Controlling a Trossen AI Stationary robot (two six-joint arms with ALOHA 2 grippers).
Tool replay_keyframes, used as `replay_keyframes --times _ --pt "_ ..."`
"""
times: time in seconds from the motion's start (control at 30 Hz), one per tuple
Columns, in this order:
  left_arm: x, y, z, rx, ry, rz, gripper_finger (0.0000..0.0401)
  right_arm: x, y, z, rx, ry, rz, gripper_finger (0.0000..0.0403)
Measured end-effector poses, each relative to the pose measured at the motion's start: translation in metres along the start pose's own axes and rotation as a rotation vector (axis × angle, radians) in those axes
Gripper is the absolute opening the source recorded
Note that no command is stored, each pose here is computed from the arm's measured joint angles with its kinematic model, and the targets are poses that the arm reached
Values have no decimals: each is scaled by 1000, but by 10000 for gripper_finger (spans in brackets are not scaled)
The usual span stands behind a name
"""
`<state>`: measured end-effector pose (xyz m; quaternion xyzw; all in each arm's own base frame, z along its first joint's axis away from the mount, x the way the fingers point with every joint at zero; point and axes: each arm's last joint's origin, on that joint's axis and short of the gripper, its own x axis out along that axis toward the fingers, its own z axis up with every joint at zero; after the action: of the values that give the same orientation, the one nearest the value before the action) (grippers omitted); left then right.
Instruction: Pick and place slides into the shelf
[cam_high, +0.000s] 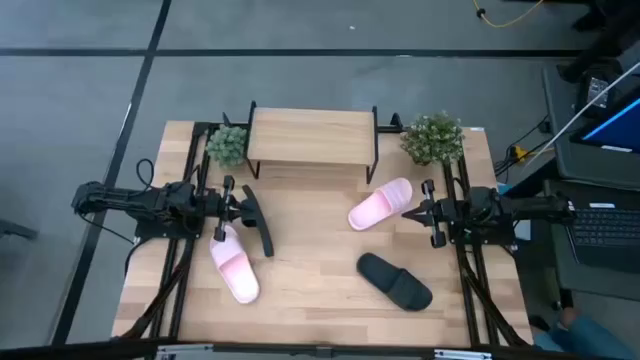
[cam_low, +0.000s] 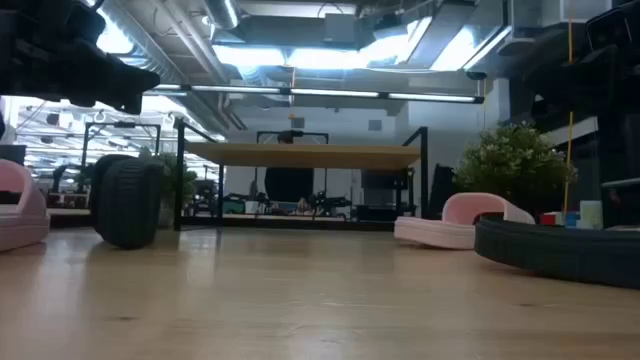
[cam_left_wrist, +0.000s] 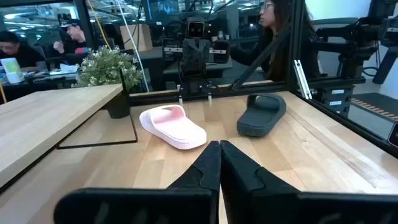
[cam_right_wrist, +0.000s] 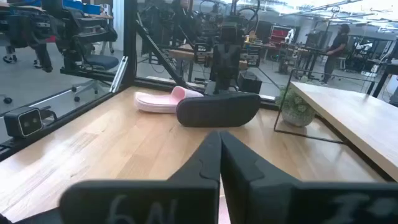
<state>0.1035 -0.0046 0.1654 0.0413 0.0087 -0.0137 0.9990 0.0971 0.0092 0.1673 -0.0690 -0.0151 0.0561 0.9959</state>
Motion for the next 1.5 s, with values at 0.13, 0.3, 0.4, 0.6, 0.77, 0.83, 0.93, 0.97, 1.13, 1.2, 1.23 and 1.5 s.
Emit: replay_keyframes --times 0.13,0.3,0.4,0.6,0.77,0.83,0.93,0.97,1.13,1.2,1.23,1.5 --pt "0 0 0 0 0 0 0 0 0 0 0 0 0 6" --pt "0 0 0 0 0 0 0 0 0 0 0 0 0 6" --pt "0 0 0 0 0 0 0 0 0 0 0 0 0 6" --pt "0 0 0 0 0 0 0 0 0 0 0 -1 0 6" --pt "0 0 0 0 0 0 0 0 0 0 0 -1 0 6" --pt "0 0 0 0 0 0 0 0 0 0 0 -1 0 6" --pt "0 0 0 0 0 0 0 0 0 0 0 -1 0 6" --pt "0 0 0 0 0 0 0 0 0 0 0 -1 0 6" --pt "0 0 0 0 0 0 0 0 0 0 0 0 0 6" --pt "0 0 0 0 0 0 0 0 0 0 0 -1 0 6" --pt "0 0 0 0 0 0 0 0 0 0 0 0 0 6" --pt "0 0 0 0 0 0 0 0 0 0 0 -1 0 6"
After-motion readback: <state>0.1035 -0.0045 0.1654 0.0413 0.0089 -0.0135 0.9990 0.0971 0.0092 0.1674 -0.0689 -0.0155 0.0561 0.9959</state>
